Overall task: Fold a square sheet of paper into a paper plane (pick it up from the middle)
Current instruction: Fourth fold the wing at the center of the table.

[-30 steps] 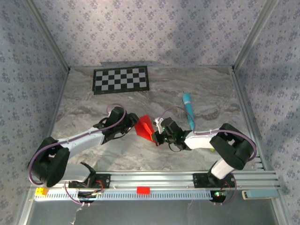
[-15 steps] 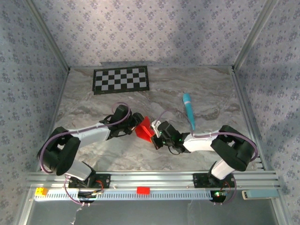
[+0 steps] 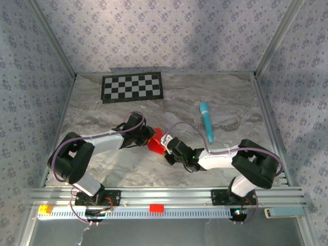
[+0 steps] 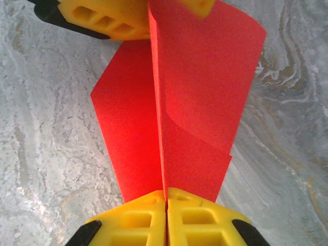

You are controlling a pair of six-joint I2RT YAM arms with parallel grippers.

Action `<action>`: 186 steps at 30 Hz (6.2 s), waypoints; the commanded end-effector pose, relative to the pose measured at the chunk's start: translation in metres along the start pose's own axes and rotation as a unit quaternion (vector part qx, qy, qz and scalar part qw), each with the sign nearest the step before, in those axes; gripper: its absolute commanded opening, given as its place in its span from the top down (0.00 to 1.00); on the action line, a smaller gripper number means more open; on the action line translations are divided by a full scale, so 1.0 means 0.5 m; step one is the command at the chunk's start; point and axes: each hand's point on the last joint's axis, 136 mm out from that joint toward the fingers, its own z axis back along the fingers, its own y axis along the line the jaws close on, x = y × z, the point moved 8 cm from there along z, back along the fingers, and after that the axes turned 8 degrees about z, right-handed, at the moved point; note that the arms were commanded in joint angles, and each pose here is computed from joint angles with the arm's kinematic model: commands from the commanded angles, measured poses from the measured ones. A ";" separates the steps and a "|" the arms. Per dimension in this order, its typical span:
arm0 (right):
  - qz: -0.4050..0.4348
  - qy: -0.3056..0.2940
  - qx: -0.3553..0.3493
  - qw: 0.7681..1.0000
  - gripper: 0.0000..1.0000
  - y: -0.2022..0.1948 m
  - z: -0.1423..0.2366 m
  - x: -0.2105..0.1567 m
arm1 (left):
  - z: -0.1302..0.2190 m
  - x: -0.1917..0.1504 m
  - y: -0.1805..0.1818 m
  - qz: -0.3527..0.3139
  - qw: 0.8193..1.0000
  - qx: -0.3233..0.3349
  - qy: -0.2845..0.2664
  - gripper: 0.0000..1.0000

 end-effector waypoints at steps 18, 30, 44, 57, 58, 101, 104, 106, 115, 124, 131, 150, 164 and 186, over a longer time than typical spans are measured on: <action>0.044 0.013 -0.037 0.998 0.80 0.002 -0.007 0.005 | 0.015 -0.001 -0.011 0.020 1.000 0.014 0.006 1.00; 0.029 0.004 -0.021 0.999 0.82 0.005 -0.003 0.015 | 0.012 -0.001 -0.008 0.020 1.000 0.019 0.007 1.00; 0.015 -0.006 -0.009 1.000 0.82 0.001 -0.005 0.023 | 0.011 -0.002 -0.007 0.021 1.000 0.019 0.009 1.00; -0.007 0.019 0.010 1.000 0.98 0.002 -0.014 0.004 | 0.026 0.000 -0.025 -0.001 1.000 -0.001 0.000 0.78; -0.010 0.021 0.015 1.000 0.98 0.003 -0.015 0.003 | 0.032 0.001 -0.026 -0.004 1.000 -0.001 -0.007 0.71; -0.393 -0.004 0.198 0.898 1.00 -0.095 -0.049 -0.054 | -0.004 -0.024 -0.042 -0.042 0.999 -0.014 0.025 1.00; -0.400 0.000 0.199 0.895 1.00 -0.098 -0.051 -0.058 | -0.017 -0.021 -0.026 -0.031 0.999 0.005 0.019 1.00; -0.402 0.003 0.200 0.894 1.00 -0.098 -0.052 -0.060 | -0.026 -0.022 -0.022 -0.031 0.999 0.005 0.021 1.00; -0.408 0.008 0.197 0.891 1.00 -0.100 -0.052 -0.065 | -0.057 -0.025 -0.003 -0.039 0.998 0.028 0.033 1.00; -0.419 0.008 0.202 0.885 0.98 -0.104 -0.048 -0.061 | -0.056 -0.026 0.052 -0.018 0.996 0.082 0.027 1.00; -0.418 0.007 0.210 0.884 0.98 -0.101 -0.046 -0.055 | -0.037 -0.030 0.069 -0.010 0.996 0.090 0.009 1.00; -0.429 0.050 0.208 0.878 0.99 -0.095 -0.062 -0.076 | -0.006 -0.035 0.007 -0.061 0.998 0.031 -0.005 0.99; -0.468 0.063 0.219 0.854 1.00 -0.103 -0.073 -0.098 | -0.019 -0.056 -0.070 -0.126 0.988 -0.082 0.045 0.99; -0.497 0.086 0.218 0.836 1.00 -0.107 -0.084 -0.115 | -0.079 -0.048 -0.052 -0.114 0.990 -0.060 0.052 1.00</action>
